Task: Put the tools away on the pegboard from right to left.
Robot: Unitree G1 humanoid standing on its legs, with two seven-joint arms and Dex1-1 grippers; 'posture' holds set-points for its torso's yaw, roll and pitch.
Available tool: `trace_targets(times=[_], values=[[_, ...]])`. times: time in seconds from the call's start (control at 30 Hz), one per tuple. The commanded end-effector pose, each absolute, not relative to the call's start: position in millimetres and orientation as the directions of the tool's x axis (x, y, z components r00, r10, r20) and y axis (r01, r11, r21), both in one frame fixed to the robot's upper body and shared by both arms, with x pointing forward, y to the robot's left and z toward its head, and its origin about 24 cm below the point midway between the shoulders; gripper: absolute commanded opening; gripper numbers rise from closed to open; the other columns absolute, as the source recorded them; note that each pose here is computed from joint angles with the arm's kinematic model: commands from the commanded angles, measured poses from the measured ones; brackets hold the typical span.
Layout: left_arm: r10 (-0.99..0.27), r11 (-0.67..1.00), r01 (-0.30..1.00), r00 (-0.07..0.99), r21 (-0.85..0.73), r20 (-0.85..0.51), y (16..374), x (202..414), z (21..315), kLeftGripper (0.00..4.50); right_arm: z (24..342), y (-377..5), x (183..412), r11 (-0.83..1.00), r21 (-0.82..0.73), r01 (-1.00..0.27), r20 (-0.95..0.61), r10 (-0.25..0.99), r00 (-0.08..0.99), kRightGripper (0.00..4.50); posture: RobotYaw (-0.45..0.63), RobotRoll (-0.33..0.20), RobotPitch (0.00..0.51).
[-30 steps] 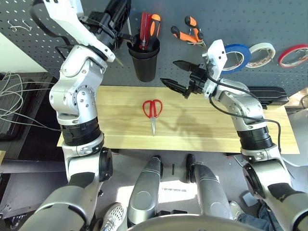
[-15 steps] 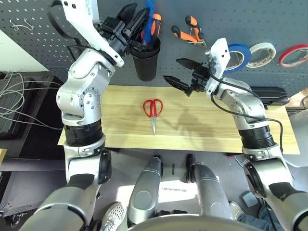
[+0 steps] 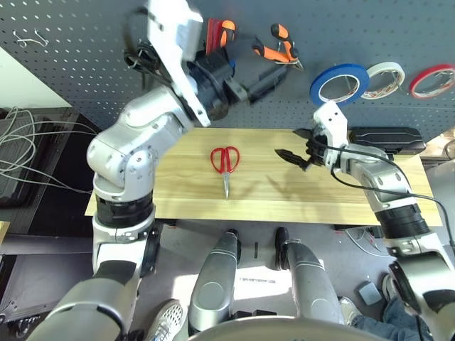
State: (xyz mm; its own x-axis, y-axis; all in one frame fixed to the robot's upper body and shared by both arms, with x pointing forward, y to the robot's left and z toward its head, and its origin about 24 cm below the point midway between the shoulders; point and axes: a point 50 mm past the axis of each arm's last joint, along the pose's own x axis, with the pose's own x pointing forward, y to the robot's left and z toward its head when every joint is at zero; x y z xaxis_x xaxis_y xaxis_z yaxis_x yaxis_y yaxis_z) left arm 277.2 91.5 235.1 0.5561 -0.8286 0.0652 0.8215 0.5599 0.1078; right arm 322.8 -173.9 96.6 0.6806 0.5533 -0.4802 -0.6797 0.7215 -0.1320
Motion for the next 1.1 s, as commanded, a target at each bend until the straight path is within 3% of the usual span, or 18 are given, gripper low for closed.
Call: trace_targets(times=[0.03,0.2,0.33,0.43,0.77,1.1], values=[[-0.83,0.551,0.827,0.557,0.111,-0.034,84.7,279.4,208.5,4.48,84.1,-175.5,316.9,0.734,-0.102,-0.671,-0.531,0.53,0.661,4.5,0.14,0.0,0.29],[-0.772,0.591,0.798,0.602,0.117,-0.204,86.9,291.1,167.3,4.48,81.3,-177.0,316.1,0.761,-0.083,-0.643,-0.545,0.506,0.669,4.5,0.14,0.0,0.292],[-0.606,0.661,0.733,0.648,0.162,-0.461,111.6,301.0,112.3,4.48,83.9,-173.6,318.4,0.777,-0.07,-0.625,-0.532,0.501,0.683,4.5,0.13,0.0,0.298],[-0.485,0.746,0.65,0.68,0.146,-0.55,133.5,307.4,82.7,4.48,87.5,-169.9,319.5,0.785,-0.057,-0.617,-0.518,0.505,0.69,4.5,0.12,0.0,0.305],[-0.138,0.935,0.302,0.796,0.189,-0.59,178.2,335.5,42.0,4.48,94.4,-160.1,322.6,0.797,-0.036,-0.603,-0.476,0.517,0.711,4.5,0.12,0.0,0.321],[0.003,0.978,0.125,0.793,0.168,-0.609,193.3,350.7,29.0,4.48,91.1,-137.5,313.2,0.736,-0.01,-0.677,-0.471,0.594,0.652,4.5,0.11,0.0,0.355]])
